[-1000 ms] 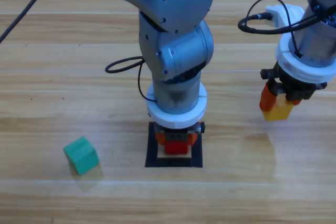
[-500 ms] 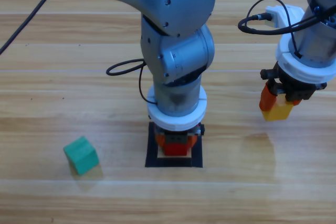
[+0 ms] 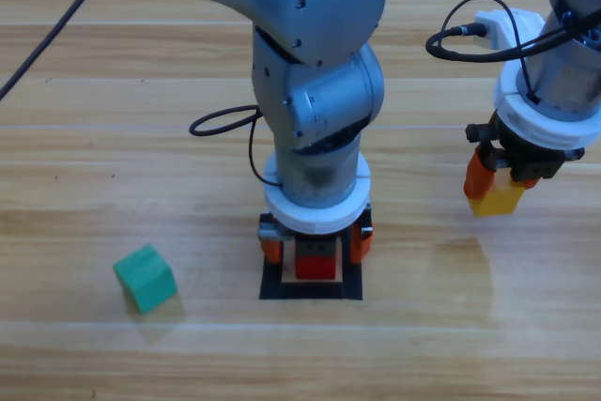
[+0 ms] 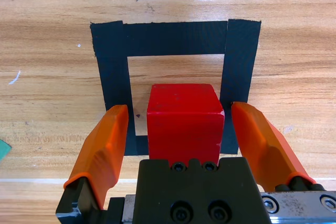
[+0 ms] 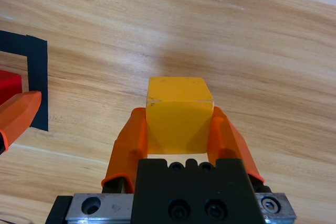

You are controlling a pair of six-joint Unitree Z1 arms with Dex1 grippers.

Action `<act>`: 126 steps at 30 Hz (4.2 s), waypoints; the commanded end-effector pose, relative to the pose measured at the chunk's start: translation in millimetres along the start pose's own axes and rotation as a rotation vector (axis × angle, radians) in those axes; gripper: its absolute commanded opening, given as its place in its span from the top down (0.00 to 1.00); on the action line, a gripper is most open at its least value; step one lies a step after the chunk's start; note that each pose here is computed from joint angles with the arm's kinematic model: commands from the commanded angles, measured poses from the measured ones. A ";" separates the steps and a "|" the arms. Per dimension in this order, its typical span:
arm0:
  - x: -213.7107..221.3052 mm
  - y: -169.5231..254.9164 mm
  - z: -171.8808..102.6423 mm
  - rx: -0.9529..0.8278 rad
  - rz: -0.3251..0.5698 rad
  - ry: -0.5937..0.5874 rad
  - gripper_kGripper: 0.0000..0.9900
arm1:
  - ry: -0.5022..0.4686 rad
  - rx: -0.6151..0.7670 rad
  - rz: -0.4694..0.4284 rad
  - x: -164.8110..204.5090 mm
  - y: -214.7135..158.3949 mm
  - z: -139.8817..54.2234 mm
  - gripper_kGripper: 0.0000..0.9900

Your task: Stack the blocks in the rectangular block: red at the bottom, yellow in the middle, green on top

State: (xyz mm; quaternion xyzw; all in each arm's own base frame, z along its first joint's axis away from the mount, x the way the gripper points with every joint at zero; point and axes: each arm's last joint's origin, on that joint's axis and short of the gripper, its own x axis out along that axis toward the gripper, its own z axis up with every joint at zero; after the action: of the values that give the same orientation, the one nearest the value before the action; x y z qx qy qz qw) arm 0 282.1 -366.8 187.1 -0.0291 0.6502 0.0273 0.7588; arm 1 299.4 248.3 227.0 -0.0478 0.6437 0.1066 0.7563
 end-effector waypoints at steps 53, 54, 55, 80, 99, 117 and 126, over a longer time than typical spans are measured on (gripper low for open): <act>-190.3 165.3 -48.3 -0.473 -0.007 -0.082 0.02 | 0.057 -0.002 -0.085 15.2 189.8 -4.0 0.68; -190.3 165.3 -48.3 -0.473 -0.007 -0.082 0.02 | 0.058 -0.004 -0.086 15.6 190.4 -4.5 0.68; -190.3 165.3 -48.3 -0.473 -0.007 -0.082 0.02 | 0.057 -0.002 -0.085 16.6 190.5 -3.6 0.68; -193.7 170.8 -52.1 -0.467 -0.017 -0.085 0.02 | 0.078 0.003 -0.102 38.1 195.9 -1.2 0.68; -191.6 169.7 -51.9 -0.455 -0.022 -0.081 0.02 | 0.094 0.004 -0.112 37.2 199.1 -8.1 0.68; -188.0 169.2 -52.1 -0.453 -0.020 -0.078 0.02 | 0.105 -0.001 -0.118 44.7 202.9 -11.0 0.30; -185.2 169.3 -52.7 -0.452 -0.016 -0.076 0.02 | 0.060 0.000 -0.104 22.6 201.1 -8.6 0.00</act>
State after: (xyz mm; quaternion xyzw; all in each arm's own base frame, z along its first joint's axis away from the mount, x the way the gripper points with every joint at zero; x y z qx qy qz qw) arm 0 184.0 -203.9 369.6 -0.2059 0.5928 0.1618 0.7616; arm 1 259.6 436.1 226.5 -0.0591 0.6658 0.0716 0.7403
